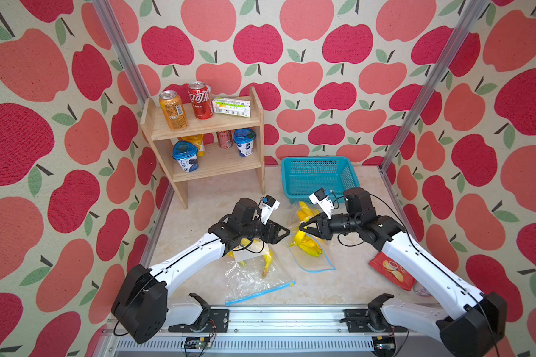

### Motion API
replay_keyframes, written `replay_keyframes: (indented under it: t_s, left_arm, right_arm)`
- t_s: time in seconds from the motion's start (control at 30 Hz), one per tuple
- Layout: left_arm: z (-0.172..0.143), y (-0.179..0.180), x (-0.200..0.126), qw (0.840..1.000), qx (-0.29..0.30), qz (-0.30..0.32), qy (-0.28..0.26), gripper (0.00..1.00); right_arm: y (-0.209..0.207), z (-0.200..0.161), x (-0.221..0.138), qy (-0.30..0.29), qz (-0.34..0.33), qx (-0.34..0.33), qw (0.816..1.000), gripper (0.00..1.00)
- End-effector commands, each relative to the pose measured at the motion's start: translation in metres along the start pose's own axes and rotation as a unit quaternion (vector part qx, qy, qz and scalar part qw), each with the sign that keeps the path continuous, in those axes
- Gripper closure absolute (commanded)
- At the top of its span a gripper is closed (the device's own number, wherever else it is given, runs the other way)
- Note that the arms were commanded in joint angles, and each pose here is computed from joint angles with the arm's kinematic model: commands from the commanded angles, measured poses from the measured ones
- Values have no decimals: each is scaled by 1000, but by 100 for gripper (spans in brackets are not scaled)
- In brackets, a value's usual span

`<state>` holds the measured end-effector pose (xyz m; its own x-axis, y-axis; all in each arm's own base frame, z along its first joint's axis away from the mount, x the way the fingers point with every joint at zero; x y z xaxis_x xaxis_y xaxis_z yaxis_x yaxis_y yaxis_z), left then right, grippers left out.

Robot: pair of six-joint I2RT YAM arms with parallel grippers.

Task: Open the zip-top bag and take out the banana
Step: Pick up the banana from the zipper food storage bag.

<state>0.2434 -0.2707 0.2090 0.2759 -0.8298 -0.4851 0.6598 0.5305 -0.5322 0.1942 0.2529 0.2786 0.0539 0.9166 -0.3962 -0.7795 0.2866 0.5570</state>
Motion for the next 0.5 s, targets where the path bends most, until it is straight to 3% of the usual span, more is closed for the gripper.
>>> replay_keyframes:
  t_s: [0.0,0.13,0.33,0.47]
  left_arm:
    - [6,-6,-6,999,28,5,-19,26]
    - [4,-6,-5,999,30,5,-12,26]
    - [-5,-5,-7,999,35,9,3,29]
    - [-12,-4,-8,999,40,25,12,29]
  right_arm:
    - [10,5,0,1,40,16,999,78]
    - [14,10,-8,-8,24,3,1000,78]
    - [5,37,-40,-69,-35,-29,997,84]
    - [10,66,-55,-113,-34,-51,992,84]
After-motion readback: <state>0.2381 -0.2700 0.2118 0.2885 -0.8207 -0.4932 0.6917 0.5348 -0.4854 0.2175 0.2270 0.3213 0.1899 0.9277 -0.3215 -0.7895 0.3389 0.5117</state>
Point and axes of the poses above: each gripper's point midway between its finger pads, its own x axis out along the fingers, its own y axis along the line the jaws close on, z = x × y, the point moved 3 cm from there along -x, back along the fingers, and after that the axes turned 2 degrees about -x, right-handed, at the moved point
